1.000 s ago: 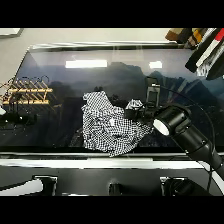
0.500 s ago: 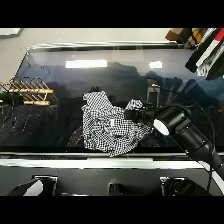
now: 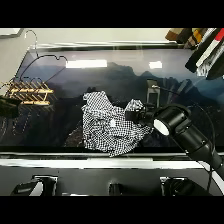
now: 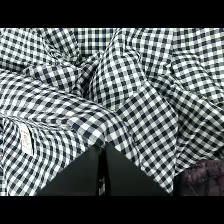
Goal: Fold the clothes and pants, and hang the long-sleeved shirts on hangers.
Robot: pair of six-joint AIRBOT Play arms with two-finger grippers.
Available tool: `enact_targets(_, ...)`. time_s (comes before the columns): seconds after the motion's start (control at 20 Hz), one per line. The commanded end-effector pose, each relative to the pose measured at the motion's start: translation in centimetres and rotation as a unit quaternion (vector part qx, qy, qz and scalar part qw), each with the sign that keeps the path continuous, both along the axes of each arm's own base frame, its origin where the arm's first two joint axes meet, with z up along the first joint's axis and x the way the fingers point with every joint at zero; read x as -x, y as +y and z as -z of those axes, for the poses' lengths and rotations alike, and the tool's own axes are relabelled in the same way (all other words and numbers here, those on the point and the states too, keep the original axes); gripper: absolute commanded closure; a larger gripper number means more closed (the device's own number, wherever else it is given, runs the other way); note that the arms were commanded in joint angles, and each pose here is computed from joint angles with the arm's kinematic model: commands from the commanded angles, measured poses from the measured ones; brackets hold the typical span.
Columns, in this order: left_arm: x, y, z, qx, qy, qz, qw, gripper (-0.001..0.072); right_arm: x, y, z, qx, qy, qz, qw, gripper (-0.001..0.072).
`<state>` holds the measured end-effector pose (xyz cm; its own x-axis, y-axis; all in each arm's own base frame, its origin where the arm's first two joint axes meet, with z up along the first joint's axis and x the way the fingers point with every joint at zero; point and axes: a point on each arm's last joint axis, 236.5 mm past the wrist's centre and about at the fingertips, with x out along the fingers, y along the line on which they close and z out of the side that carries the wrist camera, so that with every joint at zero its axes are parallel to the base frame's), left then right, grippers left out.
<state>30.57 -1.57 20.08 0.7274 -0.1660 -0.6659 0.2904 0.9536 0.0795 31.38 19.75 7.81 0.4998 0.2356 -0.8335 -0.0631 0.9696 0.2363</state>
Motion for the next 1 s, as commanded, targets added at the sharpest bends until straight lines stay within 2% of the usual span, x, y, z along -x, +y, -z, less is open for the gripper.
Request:
enact_targets(0.0, 4.5, -4.7, 0.3, -0.013, -0.026, 0.118, 0.993, 0.0698, -0.3, -0.5, 0.0, 0.011, -0.006, 0.004, 1.000, 0.0682)
enact_targets(0.05, 6.0, -6.1, 1.1, -0.017, -0.040, 0.157, 0.987, 0.0699, -0.5, -0.8, -0.1, 0.012, -0.009, 0.015, 1.000, 0.0682)
enact_targets(0.1, 7.5, -7.5, 2.0, 0.004, -0.045, 0.174, 0.984, 0.0698, -0.8, -1.3, -0.1, 0.014, -0.011, 0.032, 0.999, 0.0682)
enact_targets(0.25, 11.9, -11.9, 3.7, 0.107, -0.040, 0.216, 0.970, 0.0697, -1.0, -2.3, -0.1, 0.013, -0.009, 0.073, 0.997, 0.0682)
enact_targets(0.4, 14.3, -13.8, 3.9, 0.163, -0.045, 0.221, 0.960, 0.0697, -1.0, -3.4, 0.1, 0.010, -0.001, 0.118, 0.993, 0.0682)
enact_targets(0.5, 15.4, -14.0, 4.2, 0.171, -0.040, 0.219, 0.960, 0.0696, -1.3, -4.2, 0.0, 0.006, -0.004, 0.157, 0.988, 0.0682)
enact_targets(0.7, 18.9, -15.8, 4.4, 0.186, -0.012, 0.269, 0.945, 0.0696, -1.8, -5.1, -0.1, -0.007, -0.010, 0.209, 0.978, 0.0683)
enact_targets(0.95, 21.0, -16.3, 5.5, 0.187, 0.032, 0.293, 0.937, 0.0695, -2.3, -5.6, 0.1, -0.008, -0.014, 0.237, 0.971, 0.0683)
